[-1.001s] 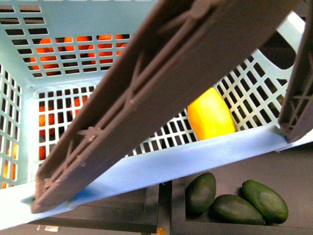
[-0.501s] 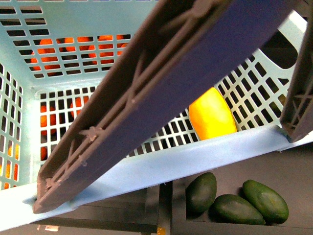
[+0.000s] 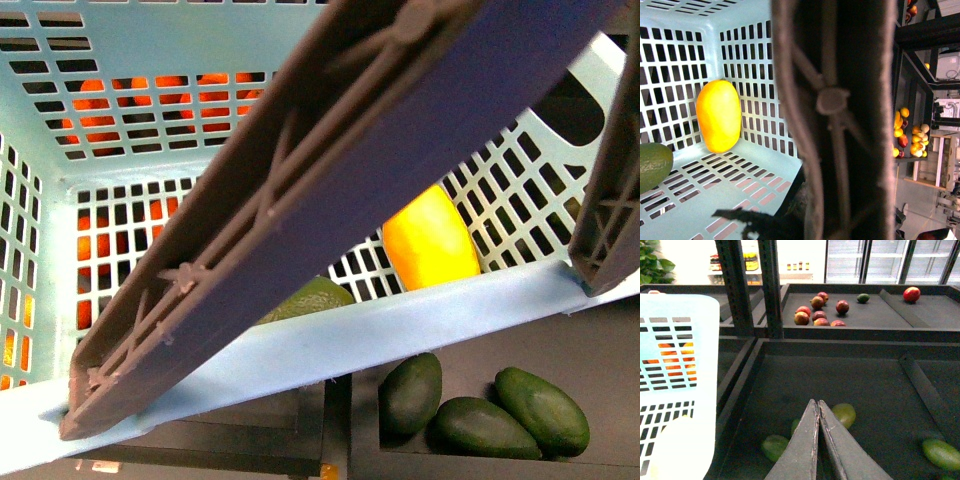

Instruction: Pick mango and avocado into basket

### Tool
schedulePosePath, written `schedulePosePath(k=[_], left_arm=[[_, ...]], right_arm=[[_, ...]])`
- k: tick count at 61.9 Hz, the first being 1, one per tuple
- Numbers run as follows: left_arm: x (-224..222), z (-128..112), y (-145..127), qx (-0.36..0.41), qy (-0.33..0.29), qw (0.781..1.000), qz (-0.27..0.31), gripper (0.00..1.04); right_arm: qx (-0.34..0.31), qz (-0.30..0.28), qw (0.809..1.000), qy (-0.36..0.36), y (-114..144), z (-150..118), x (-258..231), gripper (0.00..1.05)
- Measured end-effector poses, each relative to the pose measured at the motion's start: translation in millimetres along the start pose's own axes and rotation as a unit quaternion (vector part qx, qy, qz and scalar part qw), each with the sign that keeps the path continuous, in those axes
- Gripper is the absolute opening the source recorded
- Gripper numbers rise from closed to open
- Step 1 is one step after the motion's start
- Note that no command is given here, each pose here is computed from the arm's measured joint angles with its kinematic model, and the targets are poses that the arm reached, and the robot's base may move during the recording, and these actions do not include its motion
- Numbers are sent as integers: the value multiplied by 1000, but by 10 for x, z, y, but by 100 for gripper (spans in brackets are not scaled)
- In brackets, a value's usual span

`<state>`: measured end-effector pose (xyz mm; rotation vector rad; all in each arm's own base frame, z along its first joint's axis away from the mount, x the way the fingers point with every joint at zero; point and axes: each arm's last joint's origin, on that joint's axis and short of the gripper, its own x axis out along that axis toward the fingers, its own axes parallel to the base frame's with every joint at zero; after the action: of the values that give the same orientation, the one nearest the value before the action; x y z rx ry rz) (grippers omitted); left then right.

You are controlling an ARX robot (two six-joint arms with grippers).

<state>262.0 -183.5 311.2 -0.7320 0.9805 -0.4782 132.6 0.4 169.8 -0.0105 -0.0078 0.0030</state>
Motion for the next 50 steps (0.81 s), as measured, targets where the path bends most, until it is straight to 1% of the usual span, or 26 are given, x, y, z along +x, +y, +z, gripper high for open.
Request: schedulePosePath(k=[50], left_arm=[[0, 0, 0, 0, 0, 1000, 0, 4]], right_arm=[[0, 0, 1000, -5, 0, 24, -240, 2]])
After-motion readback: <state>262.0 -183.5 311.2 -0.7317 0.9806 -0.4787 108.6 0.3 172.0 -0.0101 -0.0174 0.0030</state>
